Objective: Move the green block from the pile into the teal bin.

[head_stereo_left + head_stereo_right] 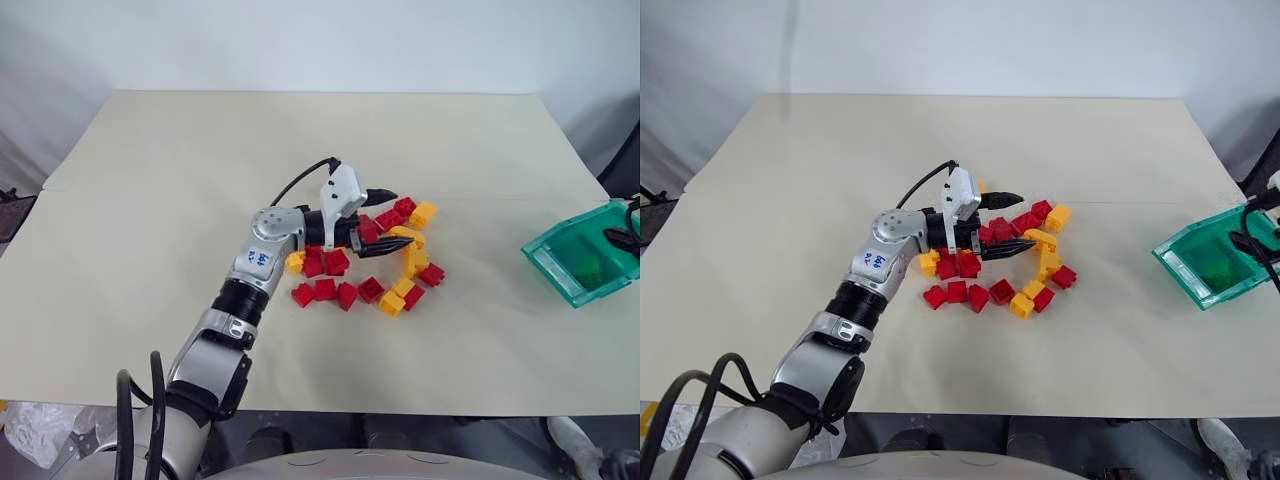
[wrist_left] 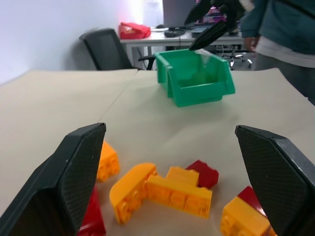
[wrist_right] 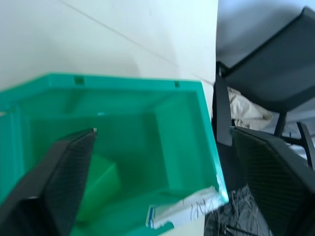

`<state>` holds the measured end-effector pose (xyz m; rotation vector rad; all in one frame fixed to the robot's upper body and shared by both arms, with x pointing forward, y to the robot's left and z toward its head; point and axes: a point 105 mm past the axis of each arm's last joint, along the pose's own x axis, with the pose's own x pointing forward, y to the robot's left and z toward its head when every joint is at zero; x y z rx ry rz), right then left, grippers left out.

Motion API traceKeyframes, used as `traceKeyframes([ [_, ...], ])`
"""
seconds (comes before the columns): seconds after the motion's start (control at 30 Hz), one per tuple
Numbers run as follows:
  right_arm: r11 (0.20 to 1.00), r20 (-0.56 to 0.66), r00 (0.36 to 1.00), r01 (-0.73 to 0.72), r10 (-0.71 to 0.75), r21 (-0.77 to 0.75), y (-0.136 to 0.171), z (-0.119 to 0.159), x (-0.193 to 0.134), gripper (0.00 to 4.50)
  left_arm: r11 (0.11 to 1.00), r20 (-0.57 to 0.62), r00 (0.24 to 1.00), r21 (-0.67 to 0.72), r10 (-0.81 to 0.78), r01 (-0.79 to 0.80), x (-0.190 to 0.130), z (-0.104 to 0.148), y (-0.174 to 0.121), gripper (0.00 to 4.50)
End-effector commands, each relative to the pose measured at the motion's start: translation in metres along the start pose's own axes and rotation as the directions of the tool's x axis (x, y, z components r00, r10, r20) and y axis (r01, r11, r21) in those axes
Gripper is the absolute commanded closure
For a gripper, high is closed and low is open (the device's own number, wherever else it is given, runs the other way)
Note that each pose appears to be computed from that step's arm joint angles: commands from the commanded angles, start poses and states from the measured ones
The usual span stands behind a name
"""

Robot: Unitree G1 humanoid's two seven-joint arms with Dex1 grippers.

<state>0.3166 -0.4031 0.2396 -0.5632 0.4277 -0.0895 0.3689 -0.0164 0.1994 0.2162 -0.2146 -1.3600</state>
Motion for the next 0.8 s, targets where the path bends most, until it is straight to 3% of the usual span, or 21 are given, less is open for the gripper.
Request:
traceKeyframes([
  [0.03,0.999,0.132,0.991,-0.012,0.016,-0.034,-0.001,0.029,-0.01,0.04,0.999,0.051,0.999,0.041,0.01,-0.013,-0.015,0.015,0.006,0.0],
  [0.17,0.962,0.304,0.915,-0.228,0.265,-0.151,0.05,0.055,-0.024,0.04,1.0,0.054,0.998,0.002,0.022,-0.022,-0.046,0.01,0.004,0.0],
  [0.27,0.932,0.374,0.858,-0.287,0.353,-0.222,0.077,0.061,-0.032,0.04,0.998,0.011,0.998,-0.007,0.068,-0.068,-0.073,-0.002,0.003,0.0],
  [0.37,0.843,0.478,0.696,-0.472,0.535,-0.257,0.12,0.059,-0.051,0.04,0.996,-0.03,0.996,-0.041,0.079,-0.08,-0.115,-0.014,-0.004,0.0],
  [0.43,0.774,0.44,0.64,-0.557,0.631,-0.301,0.144,0.038,-0.055,0.04,0.99,-0.074,0.99,-0.065,0.123,-0.128,-0.145,-0.025,-0.006,0.0],
  [0.53,0.697,0.332,0.614,-0.606,0.716,-0.382,0.165,-0.001,-0.052,0.04,0.969,-0.161,0.959,-0.049,0.233,-0.244,-0.201,-0.039,-0.007,0.0],
  [0.67,0.667,0.395,0.542,-0.659,0.742,-0.348,0.168,-0.006,-0.054,0.04,0.942,-0.204,0.926,-0.039,0.318,-0.332,-0.239,-0.04,-0.01,0.0],
  [0.8,0.648,0.359,0.543,-0.678,0.759,-0.346,0.169,-0.018,-0.047,0.04,0.918,-0.22,0.898,-0.026,0.38,-0.395,-0.261,-0.039,-0.011,0.0],
])
